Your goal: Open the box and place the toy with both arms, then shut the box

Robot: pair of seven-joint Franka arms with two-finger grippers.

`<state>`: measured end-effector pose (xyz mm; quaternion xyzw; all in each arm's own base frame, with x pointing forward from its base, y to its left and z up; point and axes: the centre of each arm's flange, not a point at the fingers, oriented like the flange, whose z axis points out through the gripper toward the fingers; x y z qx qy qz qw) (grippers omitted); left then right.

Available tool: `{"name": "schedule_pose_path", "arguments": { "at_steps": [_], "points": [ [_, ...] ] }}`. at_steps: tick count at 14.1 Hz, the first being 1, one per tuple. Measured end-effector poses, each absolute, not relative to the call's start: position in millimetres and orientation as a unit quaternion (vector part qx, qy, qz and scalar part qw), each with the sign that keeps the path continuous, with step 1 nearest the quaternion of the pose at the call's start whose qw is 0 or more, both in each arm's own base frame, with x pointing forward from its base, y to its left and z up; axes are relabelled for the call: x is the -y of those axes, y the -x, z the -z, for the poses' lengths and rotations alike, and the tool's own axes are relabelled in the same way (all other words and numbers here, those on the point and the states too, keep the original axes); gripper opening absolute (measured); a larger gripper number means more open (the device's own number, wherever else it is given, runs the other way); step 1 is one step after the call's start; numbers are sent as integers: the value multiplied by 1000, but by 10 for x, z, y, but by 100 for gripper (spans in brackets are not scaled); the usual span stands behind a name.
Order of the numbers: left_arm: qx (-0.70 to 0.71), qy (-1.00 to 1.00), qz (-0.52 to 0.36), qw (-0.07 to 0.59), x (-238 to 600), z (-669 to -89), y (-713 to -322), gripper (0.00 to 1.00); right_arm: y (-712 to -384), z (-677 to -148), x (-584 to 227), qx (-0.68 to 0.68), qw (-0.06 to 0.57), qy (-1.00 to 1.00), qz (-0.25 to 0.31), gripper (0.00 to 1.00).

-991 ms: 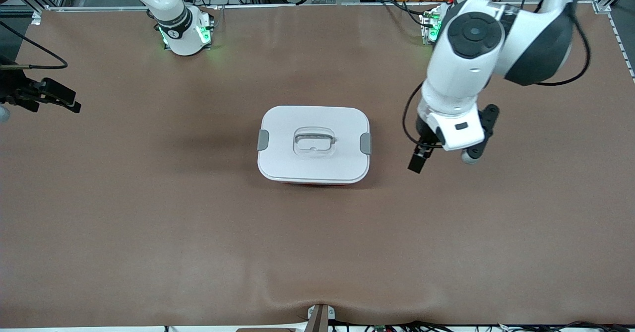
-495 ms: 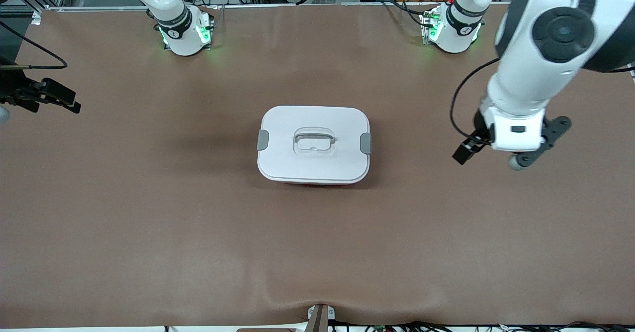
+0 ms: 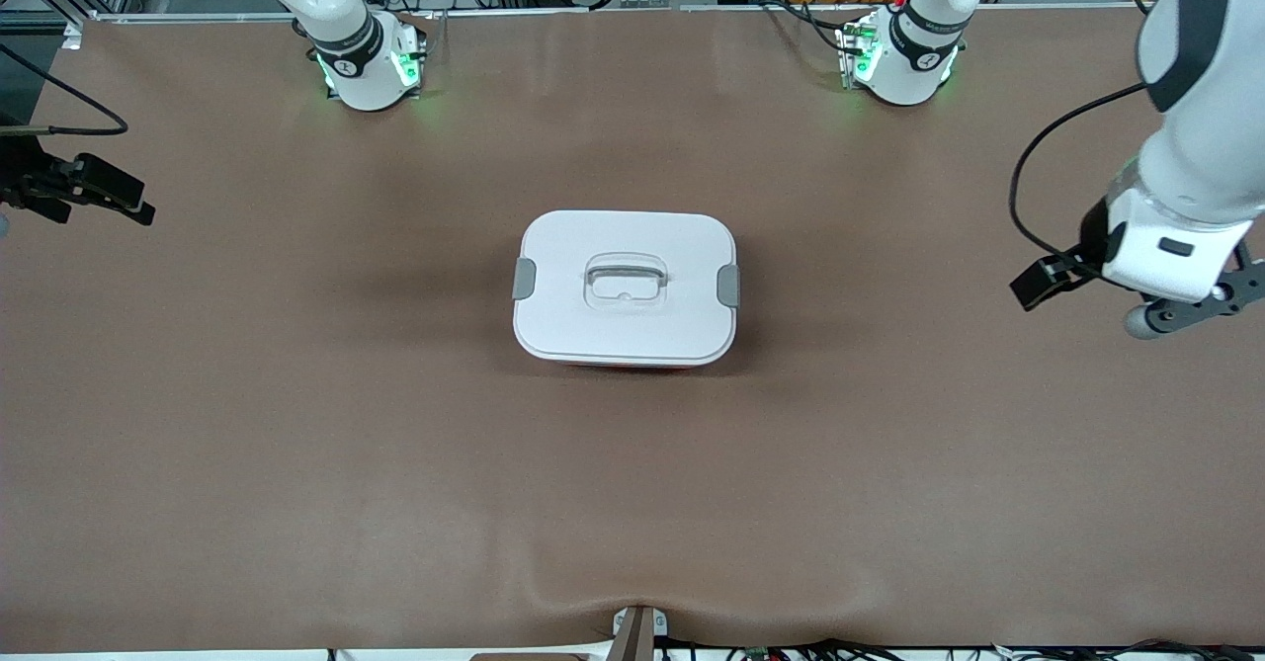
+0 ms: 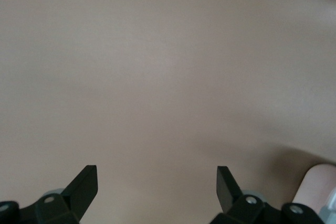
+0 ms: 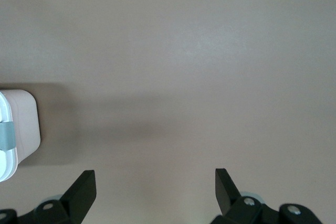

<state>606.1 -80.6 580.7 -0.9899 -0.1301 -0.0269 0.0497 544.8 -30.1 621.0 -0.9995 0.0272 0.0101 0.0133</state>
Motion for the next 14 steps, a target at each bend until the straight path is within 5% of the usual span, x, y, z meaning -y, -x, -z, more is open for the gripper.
{"name": "schedule_pose_path", "arguments": {
  "at_steps": [5,14],
  "points": [
    [94,995,33,-11,148,-6105,-5994,100,-5449,-6208,297,-27,13,999,-10,100],
    [107,994,11,-37,429,-6680,-5369,100,-5461,-6187,293,-26,13,999,-12,100]
  ]
}}
